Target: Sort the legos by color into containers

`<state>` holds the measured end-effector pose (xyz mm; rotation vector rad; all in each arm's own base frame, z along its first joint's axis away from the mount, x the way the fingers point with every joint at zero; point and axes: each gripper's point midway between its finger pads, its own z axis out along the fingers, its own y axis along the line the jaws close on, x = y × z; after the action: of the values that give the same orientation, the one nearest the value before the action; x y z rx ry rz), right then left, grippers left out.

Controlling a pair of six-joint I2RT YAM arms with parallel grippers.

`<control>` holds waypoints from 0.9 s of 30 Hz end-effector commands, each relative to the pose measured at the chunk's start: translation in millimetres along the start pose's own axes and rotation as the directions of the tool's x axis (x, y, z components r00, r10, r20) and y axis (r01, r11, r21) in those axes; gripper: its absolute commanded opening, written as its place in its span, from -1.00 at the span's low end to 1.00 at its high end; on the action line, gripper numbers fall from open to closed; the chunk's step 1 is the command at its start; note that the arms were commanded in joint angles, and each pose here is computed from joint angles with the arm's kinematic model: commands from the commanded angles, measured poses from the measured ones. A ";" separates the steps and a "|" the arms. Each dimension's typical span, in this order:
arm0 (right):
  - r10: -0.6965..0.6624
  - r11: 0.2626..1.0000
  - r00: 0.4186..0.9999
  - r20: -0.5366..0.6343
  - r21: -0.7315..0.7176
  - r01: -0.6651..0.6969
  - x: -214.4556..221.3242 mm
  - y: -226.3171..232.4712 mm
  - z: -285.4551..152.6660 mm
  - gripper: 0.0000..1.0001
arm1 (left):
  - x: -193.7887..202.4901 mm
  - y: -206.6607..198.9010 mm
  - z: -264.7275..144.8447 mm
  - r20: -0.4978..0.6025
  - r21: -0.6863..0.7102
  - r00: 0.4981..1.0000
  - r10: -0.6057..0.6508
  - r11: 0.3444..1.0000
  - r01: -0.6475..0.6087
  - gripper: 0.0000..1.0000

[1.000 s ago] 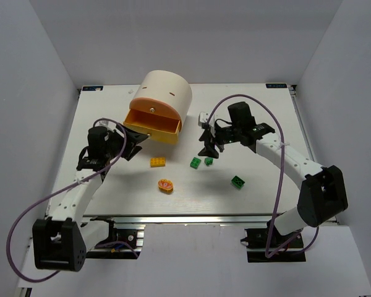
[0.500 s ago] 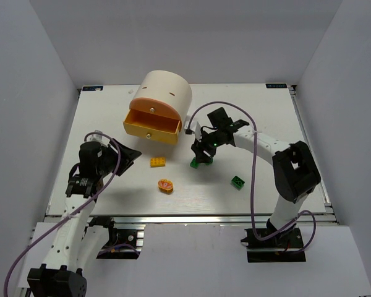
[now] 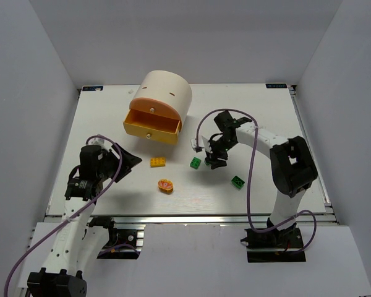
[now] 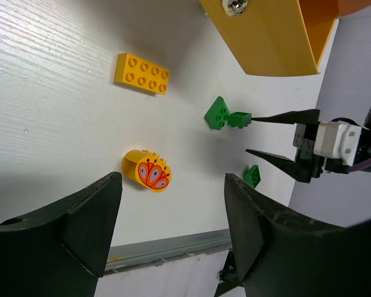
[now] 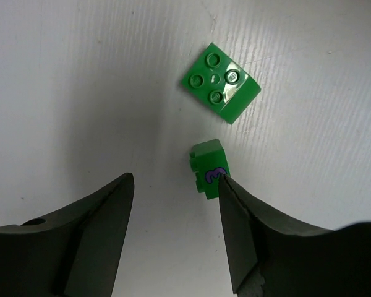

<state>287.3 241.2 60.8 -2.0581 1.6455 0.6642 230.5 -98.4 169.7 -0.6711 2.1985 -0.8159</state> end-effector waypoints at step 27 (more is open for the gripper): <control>0.016 1.000 1.000 -0.007 0.021 -0.016 12.6 -30.3 28.7 0.30 | 7.5 -2.2 0.9 -0.022 0.031 1.000 0.018 0.999 -0.017 0.57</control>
<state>315.5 250.0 32.6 -2.0920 1.5988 0.6156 226.4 -102.7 162.5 -0.6506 2.2181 -0.8334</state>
